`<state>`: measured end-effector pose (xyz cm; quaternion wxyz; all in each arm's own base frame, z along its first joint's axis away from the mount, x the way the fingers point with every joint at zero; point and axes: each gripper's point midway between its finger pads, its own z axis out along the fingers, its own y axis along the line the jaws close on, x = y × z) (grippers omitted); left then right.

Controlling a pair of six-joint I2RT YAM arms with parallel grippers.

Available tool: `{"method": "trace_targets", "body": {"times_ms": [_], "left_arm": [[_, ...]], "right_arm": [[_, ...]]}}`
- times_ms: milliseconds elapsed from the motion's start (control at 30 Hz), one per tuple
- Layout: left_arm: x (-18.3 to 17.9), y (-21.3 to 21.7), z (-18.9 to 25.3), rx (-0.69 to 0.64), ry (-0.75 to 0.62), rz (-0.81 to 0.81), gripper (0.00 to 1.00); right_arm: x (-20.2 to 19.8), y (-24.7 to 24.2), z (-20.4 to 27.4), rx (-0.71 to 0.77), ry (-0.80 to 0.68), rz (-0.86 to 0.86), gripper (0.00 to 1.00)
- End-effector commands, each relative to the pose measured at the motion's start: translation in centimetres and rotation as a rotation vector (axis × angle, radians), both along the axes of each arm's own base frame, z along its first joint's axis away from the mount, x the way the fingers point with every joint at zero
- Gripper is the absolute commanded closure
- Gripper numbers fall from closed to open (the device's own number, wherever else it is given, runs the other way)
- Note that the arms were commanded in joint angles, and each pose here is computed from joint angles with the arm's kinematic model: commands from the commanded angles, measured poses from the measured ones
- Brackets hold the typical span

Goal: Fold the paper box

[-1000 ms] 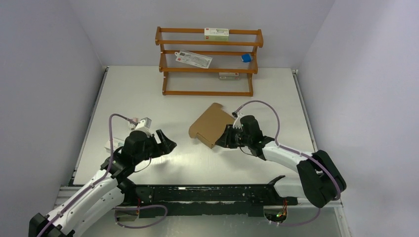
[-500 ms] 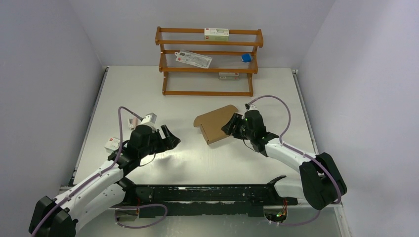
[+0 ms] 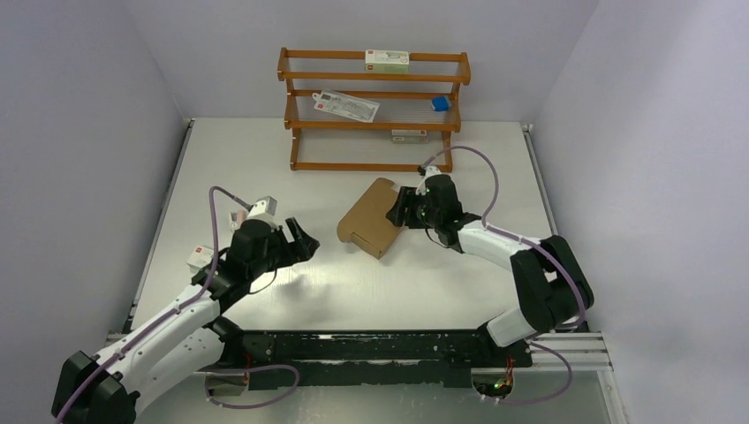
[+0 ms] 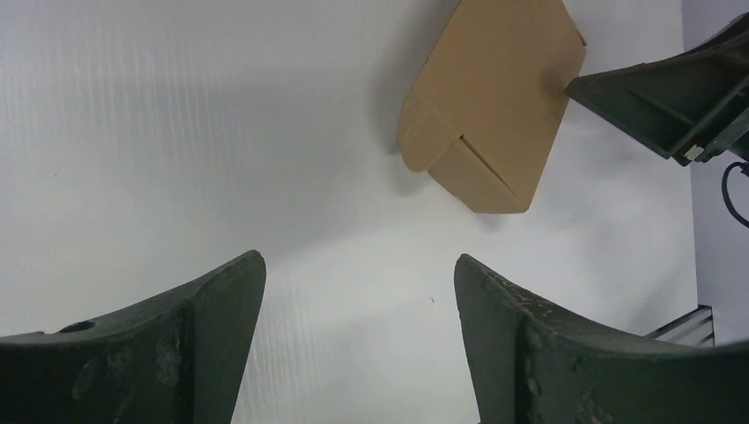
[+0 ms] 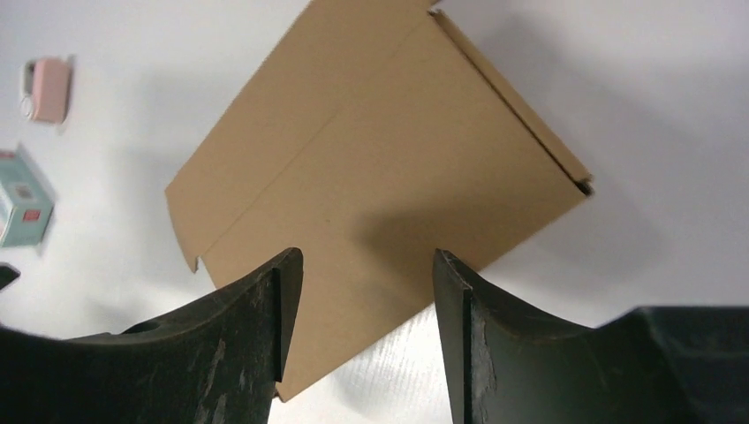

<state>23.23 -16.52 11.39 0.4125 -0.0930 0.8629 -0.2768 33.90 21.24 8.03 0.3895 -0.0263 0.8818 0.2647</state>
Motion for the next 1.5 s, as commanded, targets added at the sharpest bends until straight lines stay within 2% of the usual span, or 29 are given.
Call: {"method": "trace_targets", "body": {"times_ms": [0, 100, 267, 367, 433, 700, 1033, 1300, 1467], "left_arm": [[1.2, 0.6, 2.0, 0.010, -0.066, 0.038, 0.17], [1.5, 0.6, 1.7, 0.011, -0.065, 0.046, 0.16], [2.6, 0.0, 2.0, 0.000, -0.077, 0.045, 0.16], [3.3, -0.7, 1.8, -0.006, -0.070, 0.026, 0.16], [3.7, -1.1, 1.6, -0.010, -0.061, 0.015, 0.16], [6.5, -1.7, 2.1, -0.030, -0.065, 0.005, 0.16], [7.7, -1.7, 0.5, -0.052, -0.016, -0.018, 0.17], [6.8, -1.2, -1.4, -0.080, 0.022, 0.001, 0.19], [6.0, -0.7, -2.1, -0.076, 0.036, 0.009, 0.21]], "right_arm": [[-0.1, 3.1, 2.5, 0.051, -0.091, 0.224, 0.40], [0.0, 2.7, 3.6, 0.066, -0.107, 0.183, 0.39], [0.7, -2.0, 3.9, 0.101, -0.075, -0.118, 0.37], [0.6, -4.2, 2.7, 0.163, -0.035, -0.240, 0.29], [0.5, -4.5, 1.8, 0.204, -0.007, -0.249, 0.25], [1.3, -1.0, 0.6, 0.302, 0.033, -0.064, 0.17], [0.4, 4.1, 0.0, 0.417, 0.076, 0.275, 0.21], [-0.8, 7.2, -0.5, 0.379, 0.073, 0.465, 0.24], [-1.6, 9.5, -1.5, 0.293, 0.087, 0.581, 0.25]]}}
